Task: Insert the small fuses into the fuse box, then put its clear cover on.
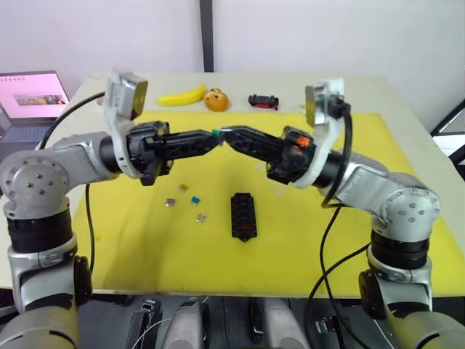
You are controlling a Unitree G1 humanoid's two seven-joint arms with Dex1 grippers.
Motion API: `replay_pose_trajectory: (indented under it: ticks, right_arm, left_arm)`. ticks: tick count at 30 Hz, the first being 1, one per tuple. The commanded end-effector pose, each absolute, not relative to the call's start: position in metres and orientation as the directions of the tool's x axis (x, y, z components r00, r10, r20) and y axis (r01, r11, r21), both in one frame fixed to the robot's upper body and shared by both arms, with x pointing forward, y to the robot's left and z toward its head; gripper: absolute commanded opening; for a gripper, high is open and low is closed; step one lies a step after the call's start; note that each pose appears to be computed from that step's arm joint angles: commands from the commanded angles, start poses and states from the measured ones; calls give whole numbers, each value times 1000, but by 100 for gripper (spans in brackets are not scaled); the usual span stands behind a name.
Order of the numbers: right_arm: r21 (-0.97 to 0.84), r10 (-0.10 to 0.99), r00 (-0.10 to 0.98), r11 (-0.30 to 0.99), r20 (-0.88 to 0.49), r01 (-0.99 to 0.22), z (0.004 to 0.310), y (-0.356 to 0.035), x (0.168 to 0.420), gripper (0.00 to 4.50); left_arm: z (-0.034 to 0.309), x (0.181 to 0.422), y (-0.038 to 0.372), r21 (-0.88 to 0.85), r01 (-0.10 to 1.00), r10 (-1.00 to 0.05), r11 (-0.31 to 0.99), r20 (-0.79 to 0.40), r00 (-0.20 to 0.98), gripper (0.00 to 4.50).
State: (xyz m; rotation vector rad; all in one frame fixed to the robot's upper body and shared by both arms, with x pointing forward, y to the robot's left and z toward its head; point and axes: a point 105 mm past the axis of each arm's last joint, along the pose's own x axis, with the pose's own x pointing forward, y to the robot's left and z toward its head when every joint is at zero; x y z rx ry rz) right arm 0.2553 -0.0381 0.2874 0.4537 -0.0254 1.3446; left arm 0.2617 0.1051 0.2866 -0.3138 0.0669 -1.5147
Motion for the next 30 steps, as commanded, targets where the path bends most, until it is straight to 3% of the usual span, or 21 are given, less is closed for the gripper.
replay_pose_trajectory:
  ticks: [1, 18, 23, 30]
  right_arm:
    - [263, 934, 202, 124, 294, -957, 295, -38, 245, 5]
    - [265, 940, 198, 123, 276, -956, 295, -40, 246, 5]
    - [273, 945, 209, 138, 250, -952, 292, -40, 246, 200]
    - [285, 945, 197, 120, 260, -951, 293, -40, 244, 200]
  left_arm:
    - [291, 260, 107, -206, 978, -986, 38, 153, 70, 0]
    - [293, 264, 108, -197, 979, -983, 49, 163, 82, 0]
    - [293, 263, 107, -189, 981, -983, 47, 164, 79, 0]
    - [292, 262, 107, -192, 980, -984, 45, 159, 76, 0]
